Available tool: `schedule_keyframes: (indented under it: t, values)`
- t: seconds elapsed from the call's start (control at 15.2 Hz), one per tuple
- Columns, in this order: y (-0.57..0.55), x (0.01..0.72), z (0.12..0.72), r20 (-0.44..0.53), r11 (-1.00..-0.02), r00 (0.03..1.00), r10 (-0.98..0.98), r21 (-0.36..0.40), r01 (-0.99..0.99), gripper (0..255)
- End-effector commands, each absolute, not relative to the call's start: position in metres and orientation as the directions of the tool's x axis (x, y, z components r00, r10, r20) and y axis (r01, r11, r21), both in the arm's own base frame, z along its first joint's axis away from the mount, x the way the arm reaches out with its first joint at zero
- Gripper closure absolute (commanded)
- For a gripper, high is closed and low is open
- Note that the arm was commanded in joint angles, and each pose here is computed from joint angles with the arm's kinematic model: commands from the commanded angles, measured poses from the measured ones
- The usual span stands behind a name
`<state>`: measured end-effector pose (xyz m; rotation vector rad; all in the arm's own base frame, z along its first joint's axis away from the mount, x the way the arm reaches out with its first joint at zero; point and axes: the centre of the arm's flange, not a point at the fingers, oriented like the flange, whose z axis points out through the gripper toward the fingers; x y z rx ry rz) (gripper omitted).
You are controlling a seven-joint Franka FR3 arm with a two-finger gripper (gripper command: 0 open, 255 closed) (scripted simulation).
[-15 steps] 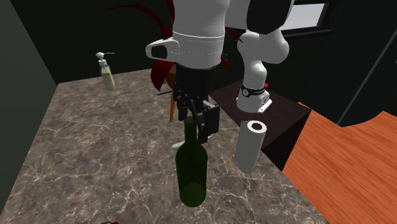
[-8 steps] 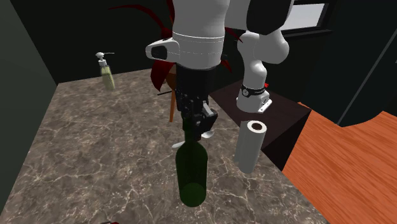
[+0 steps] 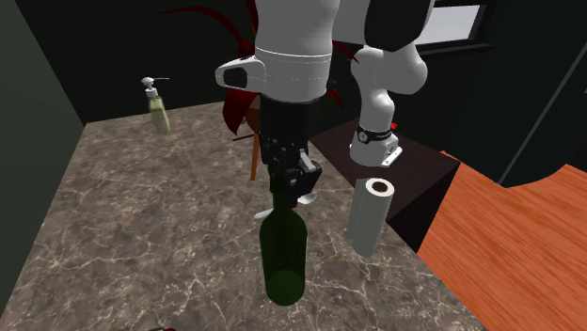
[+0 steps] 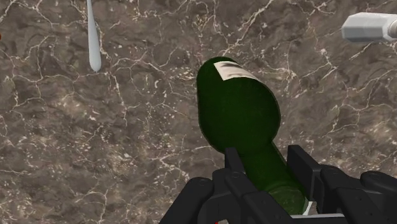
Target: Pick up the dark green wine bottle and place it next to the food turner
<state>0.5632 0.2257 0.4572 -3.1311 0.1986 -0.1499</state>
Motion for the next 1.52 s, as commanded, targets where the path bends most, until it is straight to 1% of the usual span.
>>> schedule_keyframes:
  t: [0.0, 0.99, 1.45]
  values:
    - [0.226, 0.563, 0.462, 0.095, -0.992, 0.988, -0.126, -0.006, -0.126, 255]
    - [0.226, 0.563, 0.540, 0.095, -0.992, 0.988, -0.126, -0.006, -0.126, 255]
    - [0.137, 0.537, 0.540, 0.095, -0.992, 0.988, -0.126, -0.006, -0.126, 255]
